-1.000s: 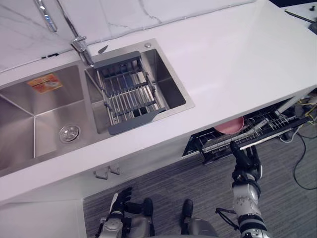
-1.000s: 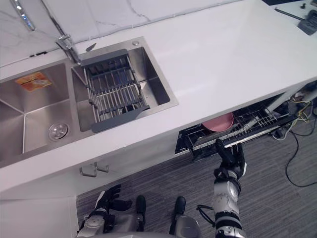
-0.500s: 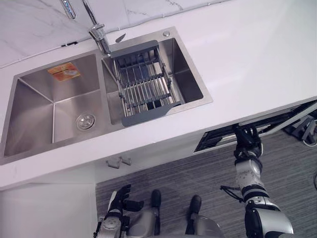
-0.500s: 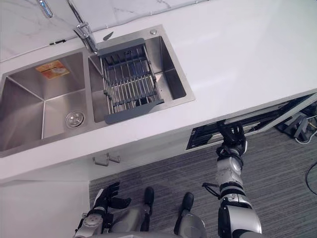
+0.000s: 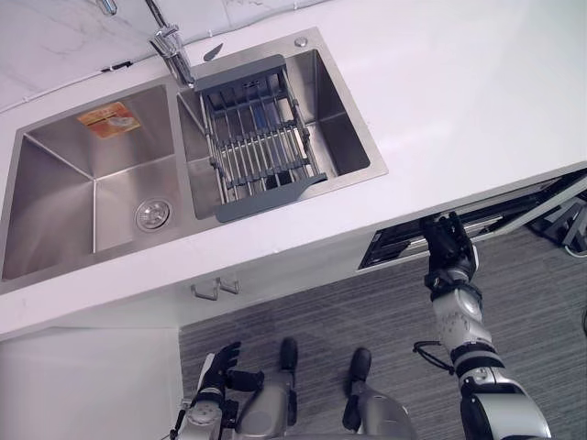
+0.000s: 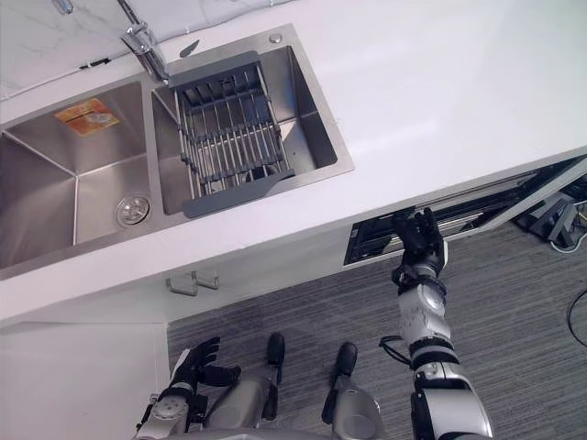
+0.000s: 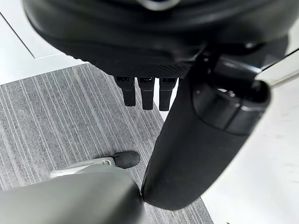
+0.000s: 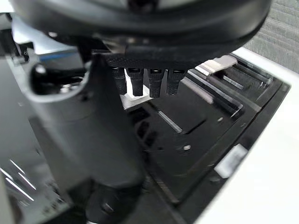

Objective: Walk over to the sink, pick up the cup, carry it to the dishwasher, place the cup inside the dishwasher, then close the dishwasher door

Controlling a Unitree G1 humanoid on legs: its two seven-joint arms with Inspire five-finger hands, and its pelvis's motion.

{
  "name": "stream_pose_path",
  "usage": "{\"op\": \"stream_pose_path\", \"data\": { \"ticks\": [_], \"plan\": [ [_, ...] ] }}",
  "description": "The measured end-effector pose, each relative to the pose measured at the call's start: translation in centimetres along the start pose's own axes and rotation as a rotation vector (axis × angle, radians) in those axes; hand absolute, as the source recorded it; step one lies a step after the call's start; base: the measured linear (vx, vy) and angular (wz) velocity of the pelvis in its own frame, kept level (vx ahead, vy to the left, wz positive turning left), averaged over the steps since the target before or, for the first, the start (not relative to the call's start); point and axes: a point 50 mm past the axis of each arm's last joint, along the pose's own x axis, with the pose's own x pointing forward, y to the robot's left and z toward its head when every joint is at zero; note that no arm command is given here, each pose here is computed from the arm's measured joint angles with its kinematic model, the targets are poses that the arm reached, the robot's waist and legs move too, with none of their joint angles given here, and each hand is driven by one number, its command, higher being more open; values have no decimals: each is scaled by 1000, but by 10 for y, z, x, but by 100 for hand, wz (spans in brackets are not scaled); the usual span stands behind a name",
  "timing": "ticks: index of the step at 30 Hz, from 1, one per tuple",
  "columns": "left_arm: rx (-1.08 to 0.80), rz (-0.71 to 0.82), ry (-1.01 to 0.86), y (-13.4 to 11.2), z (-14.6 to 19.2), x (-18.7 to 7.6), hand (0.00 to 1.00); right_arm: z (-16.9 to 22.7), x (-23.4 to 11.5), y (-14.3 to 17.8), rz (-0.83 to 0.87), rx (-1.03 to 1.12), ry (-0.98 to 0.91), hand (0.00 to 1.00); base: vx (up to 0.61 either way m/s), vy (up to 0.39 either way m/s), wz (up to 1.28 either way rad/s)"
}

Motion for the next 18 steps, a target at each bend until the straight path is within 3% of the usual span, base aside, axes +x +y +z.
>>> {"op": "stream_pose_path", "data": {
  "ticks": [10,18],
  "plan": [
    [17,18,24,9,-5,0,90,-61,-54,5,118,-193,121,90,51,25,2],
    [34,8,57,5,-13,-2,90,-107,-95,-27,100,-454,302,90,2,21,0]
  ]
}}
